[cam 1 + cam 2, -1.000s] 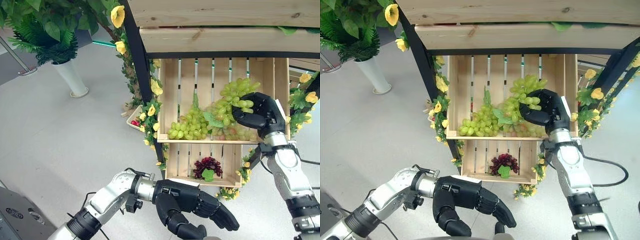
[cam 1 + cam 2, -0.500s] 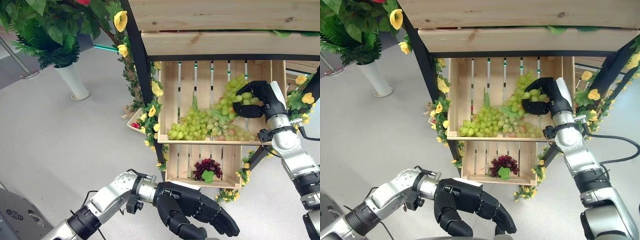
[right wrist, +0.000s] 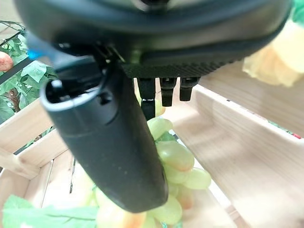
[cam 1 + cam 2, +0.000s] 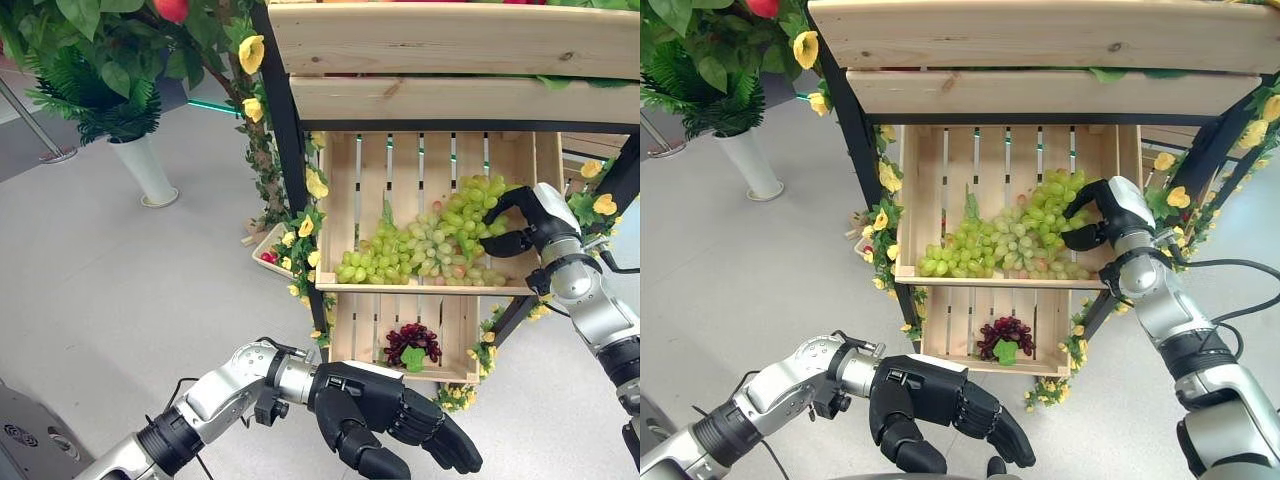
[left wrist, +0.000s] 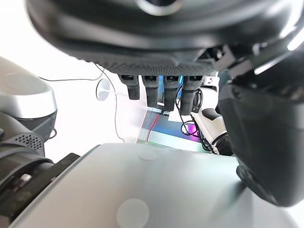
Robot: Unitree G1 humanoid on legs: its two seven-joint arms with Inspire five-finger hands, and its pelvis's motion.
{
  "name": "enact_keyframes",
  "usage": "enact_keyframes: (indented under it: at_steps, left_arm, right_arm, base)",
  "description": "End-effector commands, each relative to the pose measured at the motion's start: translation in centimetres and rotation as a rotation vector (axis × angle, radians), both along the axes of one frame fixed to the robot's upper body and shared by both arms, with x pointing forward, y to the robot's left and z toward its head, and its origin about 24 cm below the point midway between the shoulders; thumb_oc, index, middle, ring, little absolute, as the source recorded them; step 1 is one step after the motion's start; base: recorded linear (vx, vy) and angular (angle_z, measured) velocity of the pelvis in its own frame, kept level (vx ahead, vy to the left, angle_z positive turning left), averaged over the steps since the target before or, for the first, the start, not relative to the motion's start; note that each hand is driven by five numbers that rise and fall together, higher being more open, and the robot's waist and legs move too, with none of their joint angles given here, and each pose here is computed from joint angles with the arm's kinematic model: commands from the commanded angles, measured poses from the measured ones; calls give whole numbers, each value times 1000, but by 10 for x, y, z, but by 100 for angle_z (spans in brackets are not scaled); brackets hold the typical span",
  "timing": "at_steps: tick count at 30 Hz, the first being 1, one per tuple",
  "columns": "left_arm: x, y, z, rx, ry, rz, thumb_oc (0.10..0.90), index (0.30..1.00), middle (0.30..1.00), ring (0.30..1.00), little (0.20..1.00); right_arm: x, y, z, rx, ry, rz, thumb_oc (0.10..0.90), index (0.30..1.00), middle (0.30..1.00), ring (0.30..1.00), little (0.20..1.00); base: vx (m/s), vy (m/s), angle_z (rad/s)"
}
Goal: Pick up the fruits from the basket on one side to the basket on the other side
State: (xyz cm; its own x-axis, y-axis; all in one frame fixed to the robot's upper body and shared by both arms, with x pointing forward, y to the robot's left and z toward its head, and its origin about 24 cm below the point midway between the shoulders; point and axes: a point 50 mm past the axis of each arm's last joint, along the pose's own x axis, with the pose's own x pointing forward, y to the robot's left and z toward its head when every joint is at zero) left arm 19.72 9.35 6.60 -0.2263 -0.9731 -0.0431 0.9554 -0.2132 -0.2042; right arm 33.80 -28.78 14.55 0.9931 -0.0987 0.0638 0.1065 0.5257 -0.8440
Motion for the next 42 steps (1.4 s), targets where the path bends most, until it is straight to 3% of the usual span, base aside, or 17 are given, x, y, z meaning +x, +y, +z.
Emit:
enact_keyframes:
  at_steps: [1,9,14,22,31,42]
  left_arm:
    - [10,-17,31,-175,-92,-82,800,900,900,900,900]
    - [10,-16,34,-181,-105,-71,800,900,900,900,900]
    - [11,-15,35,-185,-109,-51,800,900,900,900,900]
    - [12,-13,36,-182,-120,-24,800,900,900,900,900]
    - [11,-13,36,-180,-128,-6,800,900,900,900,900]
    - [10,-10,35,-176,-135,12,800,900,900,900,900]
  right_arm:
    - [14,4,58,-89,-126,43,800,900,900,900,900]
    - [8,25,88,-36,-267,141,800,900,900,900,900]
    - [-3,45,105,-101,-339,232,800,900,900,900,900]
    - [-17,55,117,-168,-302,290,800,900,900,900,900]
    - [-36,72,143,-671,-336,324,800,900,900,900,900]
    - [-42,73,145,-747,-270,312,800,900,900,900,900]
  base:
    - [0,0,0]
    - [0,2,-1]
    - [-7,8,-3]
    - [-4,4,-3]
    - [0,0,0]
    - [2,2,-1]
